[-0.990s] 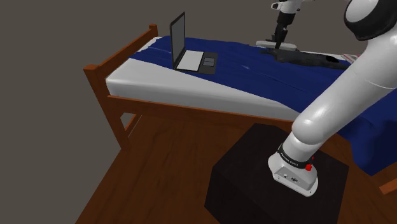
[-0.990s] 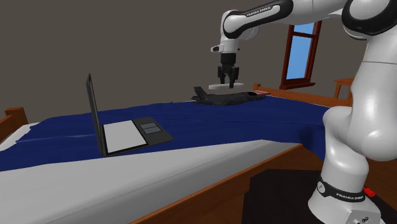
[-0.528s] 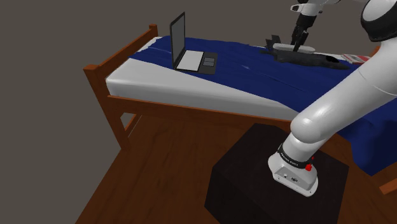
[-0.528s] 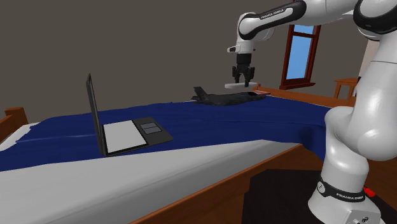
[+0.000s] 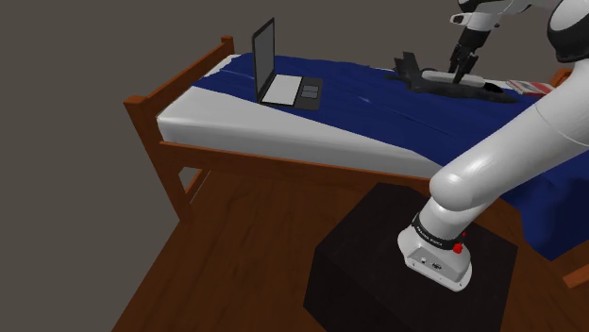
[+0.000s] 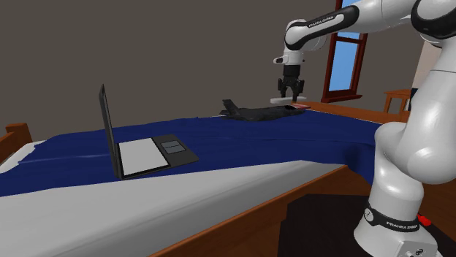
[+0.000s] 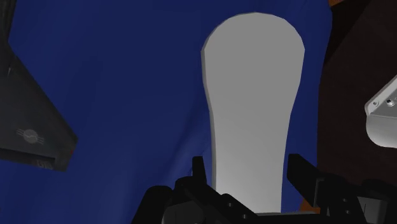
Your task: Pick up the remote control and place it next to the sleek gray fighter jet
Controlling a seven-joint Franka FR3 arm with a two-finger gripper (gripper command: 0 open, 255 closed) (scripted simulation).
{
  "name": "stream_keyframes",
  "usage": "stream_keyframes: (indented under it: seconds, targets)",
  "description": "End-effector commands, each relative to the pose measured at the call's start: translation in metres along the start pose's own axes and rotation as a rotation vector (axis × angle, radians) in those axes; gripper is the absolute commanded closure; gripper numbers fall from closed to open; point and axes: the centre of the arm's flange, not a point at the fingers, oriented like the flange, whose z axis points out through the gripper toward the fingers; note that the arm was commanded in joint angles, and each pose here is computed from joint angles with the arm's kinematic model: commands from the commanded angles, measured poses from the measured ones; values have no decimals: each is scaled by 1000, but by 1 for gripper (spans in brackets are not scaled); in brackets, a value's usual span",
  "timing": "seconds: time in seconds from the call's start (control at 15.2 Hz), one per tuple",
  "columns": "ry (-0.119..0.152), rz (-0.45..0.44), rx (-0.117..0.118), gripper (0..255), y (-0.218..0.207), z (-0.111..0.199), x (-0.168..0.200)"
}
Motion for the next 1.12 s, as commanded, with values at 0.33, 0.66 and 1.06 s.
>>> stream_keyframes:
  seconds: [0.33, 0.66, 1.06]
  targets:
    - [0, -1, -1, 255, 0, 37, 0]
    - [0, -1, -1, 255, -1, 63, 0]
    - [0, -1, -1, 255, -2, 95, 1]
